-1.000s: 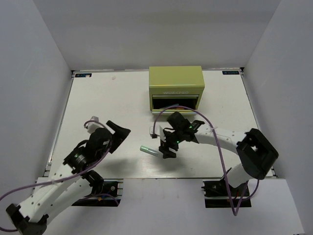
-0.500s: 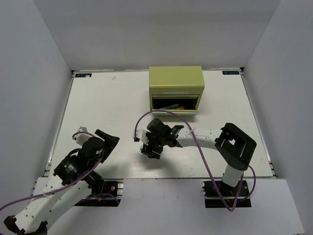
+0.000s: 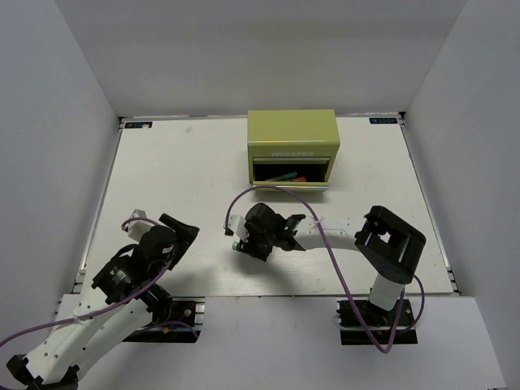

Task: Sort the stationery into containers
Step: Pick up the pen from the center of the board, then place the pen in the drawer.

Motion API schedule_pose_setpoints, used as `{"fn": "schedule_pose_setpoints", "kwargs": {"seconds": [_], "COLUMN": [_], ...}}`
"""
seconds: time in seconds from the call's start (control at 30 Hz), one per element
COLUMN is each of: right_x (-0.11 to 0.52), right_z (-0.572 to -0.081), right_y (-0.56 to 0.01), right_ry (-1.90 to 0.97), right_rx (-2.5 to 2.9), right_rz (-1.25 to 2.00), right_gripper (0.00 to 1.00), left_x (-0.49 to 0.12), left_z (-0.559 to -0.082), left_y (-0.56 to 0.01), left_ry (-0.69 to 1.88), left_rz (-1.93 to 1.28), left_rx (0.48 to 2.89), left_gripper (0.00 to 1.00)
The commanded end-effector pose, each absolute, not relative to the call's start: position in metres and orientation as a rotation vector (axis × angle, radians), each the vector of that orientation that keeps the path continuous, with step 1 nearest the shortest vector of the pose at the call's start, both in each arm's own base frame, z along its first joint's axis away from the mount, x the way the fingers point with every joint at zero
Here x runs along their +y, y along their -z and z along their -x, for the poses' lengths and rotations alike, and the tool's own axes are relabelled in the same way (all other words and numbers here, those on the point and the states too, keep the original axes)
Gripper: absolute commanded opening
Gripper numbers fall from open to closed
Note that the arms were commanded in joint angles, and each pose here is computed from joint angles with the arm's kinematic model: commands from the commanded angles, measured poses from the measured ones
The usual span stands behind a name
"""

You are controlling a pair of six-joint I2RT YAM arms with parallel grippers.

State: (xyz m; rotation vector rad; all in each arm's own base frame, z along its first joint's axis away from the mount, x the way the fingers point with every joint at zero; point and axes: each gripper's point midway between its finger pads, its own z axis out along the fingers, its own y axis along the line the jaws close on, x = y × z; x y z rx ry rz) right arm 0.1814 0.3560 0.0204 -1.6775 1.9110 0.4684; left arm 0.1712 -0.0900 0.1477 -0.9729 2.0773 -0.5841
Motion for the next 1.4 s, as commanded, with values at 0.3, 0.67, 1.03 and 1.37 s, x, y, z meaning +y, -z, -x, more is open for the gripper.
{"fn": "schedule_pose_setpoints", "kwargs": {"seconds": [0.3,0.67,1.03,1.37], "right_x": [0.333,0.3,0.262,0.258], "right_z": [-0.194,-0.29,-0.362,-0.393], "right_y": [-0.051,-0.14,-0.18,-0.161], "right_ry": [-0.375,-0.08,0.08,0.099], "right_rx": [1.83,1.634,1.525,1.533], "right_rz": [1.723,1.587,1.594,1.661], "right_gripper": [0.03,0.0,0.0,0.06], "left_x": [-0.095,-0.112,-0.121,-0.124], "left_z": [-0.175,-0.182,-0.188,-0.189], "left_y": [-0.145,-0.143,-0.145,-0.142], "left_ry": [0.63,0.676,0.697,0.706], "left_rz": [0.984,0.911,0.862,0.859], "left_rx": [2.058,2.085,2.088,2.094], "left_gripper": [0.91,0.91,0.91,0.91]}}
